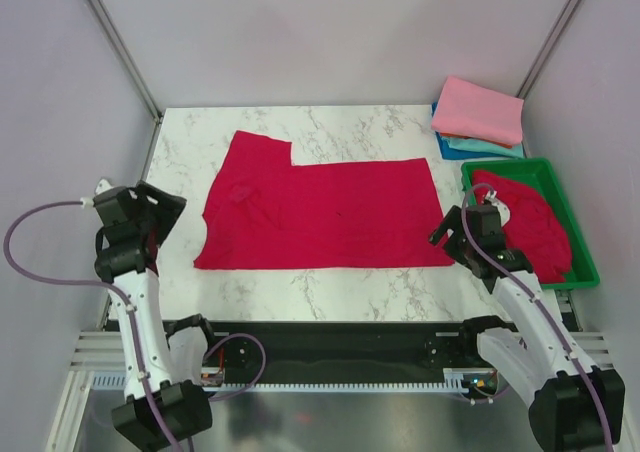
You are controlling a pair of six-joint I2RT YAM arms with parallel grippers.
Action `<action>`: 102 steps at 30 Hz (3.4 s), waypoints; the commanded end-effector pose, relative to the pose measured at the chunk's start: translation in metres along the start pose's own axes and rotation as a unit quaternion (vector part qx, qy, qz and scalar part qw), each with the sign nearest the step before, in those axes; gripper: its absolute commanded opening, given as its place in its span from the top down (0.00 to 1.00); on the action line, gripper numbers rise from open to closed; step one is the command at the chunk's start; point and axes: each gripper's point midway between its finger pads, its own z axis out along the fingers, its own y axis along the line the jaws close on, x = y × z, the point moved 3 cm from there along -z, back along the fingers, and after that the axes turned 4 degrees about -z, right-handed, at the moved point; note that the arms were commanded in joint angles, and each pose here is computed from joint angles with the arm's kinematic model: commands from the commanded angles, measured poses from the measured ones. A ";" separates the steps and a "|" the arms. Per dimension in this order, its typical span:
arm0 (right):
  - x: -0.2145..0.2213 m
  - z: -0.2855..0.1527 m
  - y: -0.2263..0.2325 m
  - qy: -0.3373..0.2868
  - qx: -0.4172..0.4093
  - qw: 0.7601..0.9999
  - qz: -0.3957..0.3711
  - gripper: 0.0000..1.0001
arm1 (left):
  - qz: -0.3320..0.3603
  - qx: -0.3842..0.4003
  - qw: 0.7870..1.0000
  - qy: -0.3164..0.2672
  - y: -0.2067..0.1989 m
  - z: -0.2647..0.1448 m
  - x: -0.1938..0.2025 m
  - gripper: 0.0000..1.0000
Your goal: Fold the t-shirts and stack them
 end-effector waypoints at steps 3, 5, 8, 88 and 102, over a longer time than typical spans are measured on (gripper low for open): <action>-0.026 -0.006 0.039 -0.032 -0.084 0.996 -0.023 0.12 | 0.088 0.145 0.985 0.045 -0.079 0.052 -0.032 0.01; -0.026 -0.009 0.052 -0.043 -0.119 0.991 -0.037 0.13 | 0.115 0.131 0.983 0.051 -0.099 0.080 -0.039 0.00; -0.017 -0.017 0.083 -0.083 -0.218 0.970 -0.066 0.13 | 0.165 0.125 0.974 0.093 -0.138 0.148 -0.036 0.00; -0.189 0.168 0.137 -0.036 0.073 0.980 -0.180 0.16 | 0.194 0.134 0.938 0.255 -0.166 0.211 0.070 0.98; -0.173 0.249 0.118 -0.002 0.131 0.974 -0.184 0.26 | 0.196 0.156 0.930 0.268 -0.176 0.200 0.072 0.98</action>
